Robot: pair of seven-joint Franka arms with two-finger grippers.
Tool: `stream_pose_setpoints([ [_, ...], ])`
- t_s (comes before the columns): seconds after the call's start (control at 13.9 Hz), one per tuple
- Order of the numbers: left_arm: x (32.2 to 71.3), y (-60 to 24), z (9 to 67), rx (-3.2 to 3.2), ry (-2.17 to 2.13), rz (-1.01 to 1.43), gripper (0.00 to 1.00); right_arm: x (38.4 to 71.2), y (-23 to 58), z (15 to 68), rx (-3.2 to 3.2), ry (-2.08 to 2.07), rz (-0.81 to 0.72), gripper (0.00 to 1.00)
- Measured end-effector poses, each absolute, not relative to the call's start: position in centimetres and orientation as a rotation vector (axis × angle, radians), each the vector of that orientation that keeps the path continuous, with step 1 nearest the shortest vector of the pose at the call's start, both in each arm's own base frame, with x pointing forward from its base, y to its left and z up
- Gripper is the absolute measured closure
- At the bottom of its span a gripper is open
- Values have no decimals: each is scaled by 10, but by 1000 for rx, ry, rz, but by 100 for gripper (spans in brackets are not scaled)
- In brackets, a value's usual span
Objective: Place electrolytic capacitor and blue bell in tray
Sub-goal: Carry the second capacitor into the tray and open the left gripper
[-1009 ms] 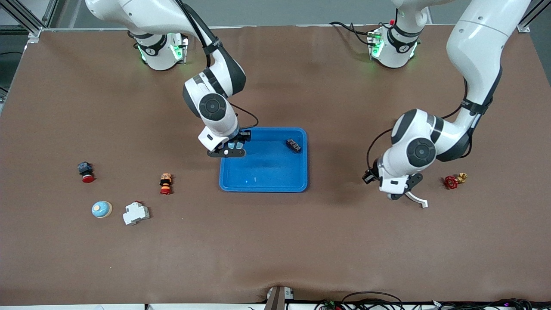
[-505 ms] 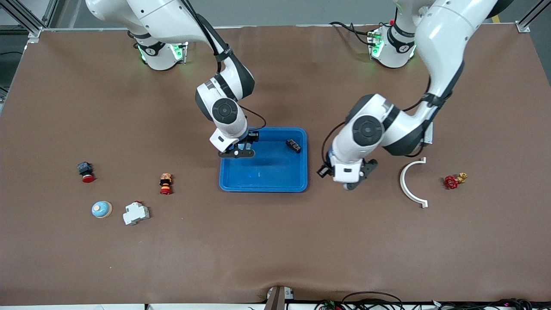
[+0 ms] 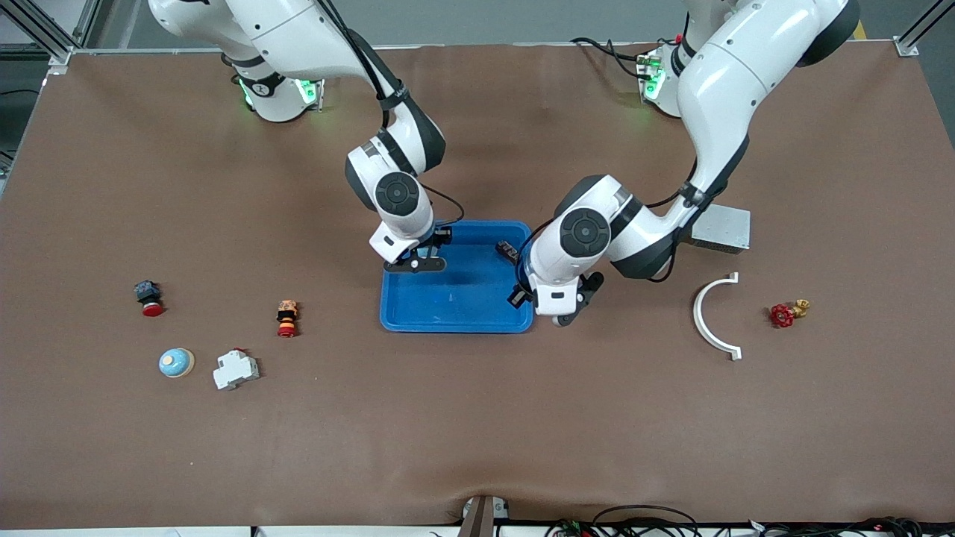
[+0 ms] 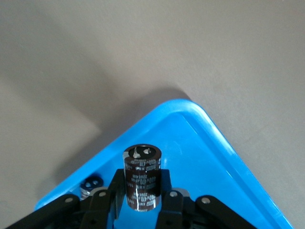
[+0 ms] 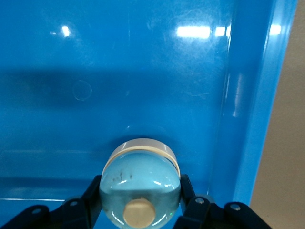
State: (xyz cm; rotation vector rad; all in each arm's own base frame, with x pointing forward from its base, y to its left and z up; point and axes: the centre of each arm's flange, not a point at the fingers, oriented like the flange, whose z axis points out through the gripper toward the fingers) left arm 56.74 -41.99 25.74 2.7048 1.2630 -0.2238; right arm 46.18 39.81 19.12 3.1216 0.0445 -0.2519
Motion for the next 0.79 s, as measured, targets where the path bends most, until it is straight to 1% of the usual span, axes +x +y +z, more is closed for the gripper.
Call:
stream_pose_setpoints([
  [0.22,559,-439,243,2671,1341,-227,67,462,398,190,3120,45,-254,33],
  [0.29,555,-446,237,2675,1357,-226,67,462,398,190,3120,45,-254,28],
  [0.36,550,-451,231,2681,1368,-225,67,462,398,190,3120,45,-254,17],
  [0.43,548,-453,226,2688,1370,-225,60,462,398,190,3120,45,-255,9],
  [0.5,547,-454,223,2692,1371,-228,51,461,398,190,3119,45,-257,1],
  [0.58,548,-454,222,2690,1373,-225,43,461,398,190,3118,46,-258,0],
  [0.79,570,-448,242,2640,1388,-173,11,462,401,201,3096,53,-307,0],
])
